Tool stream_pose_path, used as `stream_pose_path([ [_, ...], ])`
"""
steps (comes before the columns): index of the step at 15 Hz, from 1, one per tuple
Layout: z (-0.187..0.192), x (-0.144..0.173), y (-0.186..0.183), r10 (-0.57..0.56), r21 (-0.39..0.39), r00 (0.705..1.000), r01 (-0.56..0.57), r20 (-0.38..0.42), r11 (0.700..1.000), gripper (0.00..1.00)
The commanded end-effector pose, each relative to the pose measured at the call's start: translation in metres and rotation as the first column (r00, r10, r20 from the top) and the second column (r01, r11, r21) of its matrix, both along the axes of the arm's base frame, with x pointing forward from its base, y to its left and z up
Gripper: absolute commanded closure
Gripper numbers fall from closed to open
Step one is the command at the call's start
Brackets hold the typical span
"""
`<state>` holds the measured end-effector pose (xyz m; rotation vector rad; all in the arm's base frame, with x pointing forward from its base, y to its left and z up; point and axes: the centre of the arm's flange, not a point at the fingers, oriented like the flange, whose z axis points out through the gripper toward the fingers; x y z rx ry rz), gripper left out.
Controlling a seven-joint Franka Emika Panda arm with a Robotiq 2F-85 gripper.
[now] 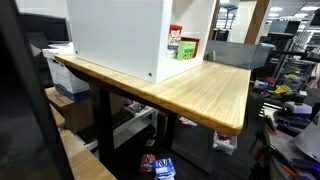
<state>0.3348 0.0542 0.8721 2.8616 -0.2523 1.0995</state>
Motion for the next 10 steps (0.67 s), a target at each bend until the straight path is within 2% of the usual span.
stream_pose_path([
  [1, 0.005, 0.01, -0.01, -0.027, 0.009, 1.0, 0.027, 0.014, 1.0, 0.94],
  [10, 0.013, 0.034, -0.024, -0.012, 0.022, 0.996, 0.01, 0.088, 1.0, 0.94],
])
